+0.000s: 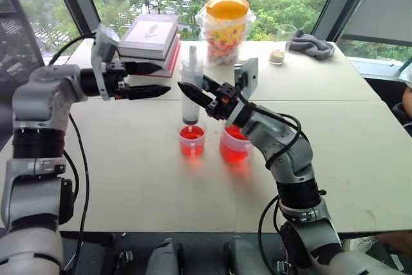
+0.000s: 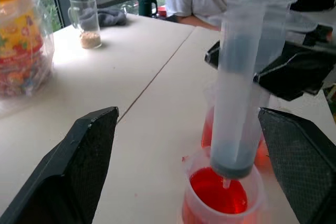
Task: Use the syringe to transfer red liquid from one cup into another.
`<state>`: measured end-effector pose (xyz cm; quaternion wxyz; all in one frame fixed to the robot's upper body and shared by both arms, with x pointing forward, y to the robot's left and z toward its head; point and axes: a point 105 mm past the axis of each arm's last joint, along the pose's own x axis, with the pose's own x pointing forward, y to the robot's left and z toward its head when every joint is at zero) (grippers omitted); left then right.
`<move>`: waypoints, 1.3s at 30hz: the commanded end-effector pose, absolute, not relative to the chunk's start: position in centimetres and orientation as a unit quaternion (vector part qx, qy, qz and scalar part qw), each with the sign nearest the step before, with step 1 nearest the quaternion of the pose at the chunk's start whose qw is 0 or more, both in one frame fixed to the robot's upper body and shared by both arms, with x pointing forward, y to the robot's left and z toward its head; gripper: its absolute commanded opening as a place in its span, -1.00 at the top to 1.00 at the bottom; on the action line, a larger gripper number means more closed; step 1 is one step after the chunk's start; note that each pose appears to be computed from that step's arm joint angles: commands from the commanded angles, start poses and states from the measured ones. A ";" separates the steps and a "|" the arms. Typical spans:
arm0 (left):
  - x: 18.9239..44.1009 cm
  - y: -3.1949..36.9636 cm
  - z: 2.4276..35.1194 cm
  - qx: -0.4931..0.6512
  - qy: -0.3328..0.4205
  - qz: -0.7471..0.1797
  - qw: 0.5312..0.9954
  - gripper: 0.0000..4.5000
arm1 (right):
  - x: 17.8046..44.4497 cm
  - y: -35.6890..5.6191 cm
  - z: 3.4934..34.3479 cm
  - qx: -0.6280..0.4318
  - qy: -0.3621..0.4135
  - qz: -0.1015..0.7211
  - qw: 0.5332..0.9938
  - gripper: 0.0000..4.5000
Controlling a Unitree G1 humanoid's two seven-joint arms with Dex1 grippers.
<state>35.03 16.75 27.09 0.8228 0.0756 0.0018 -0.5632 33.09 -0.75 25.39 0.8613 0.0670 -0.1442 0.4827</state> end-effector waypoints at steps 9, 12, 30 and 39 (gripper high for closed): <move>33.4 13.0 26.0 0.083 -0.017 -0.611 0.787 -0.99 | 36.3 -10.0 35.6 0.068 -0.105 0.304 0.944 0.39; 33.2 12.4 25.4 0.077 -0.015 -0.623 0.778 -0.99 | 37.2 -13.6 34.4 0.041 0.015 0.245 0.968 0.39; 31.8 10.2 23.1 0.071 -0.019 -0.641 0.764 -0.99 | 36.5 -26.3 15.4 0.013 0.441 0.062 0.895 0.39; 31.0 10.1 23.6 0.056 -0.017 -0.644 0.763 -1.00 | 36.4 -25.8 15.4 0.024 0.436 0.088 0.895 -0.41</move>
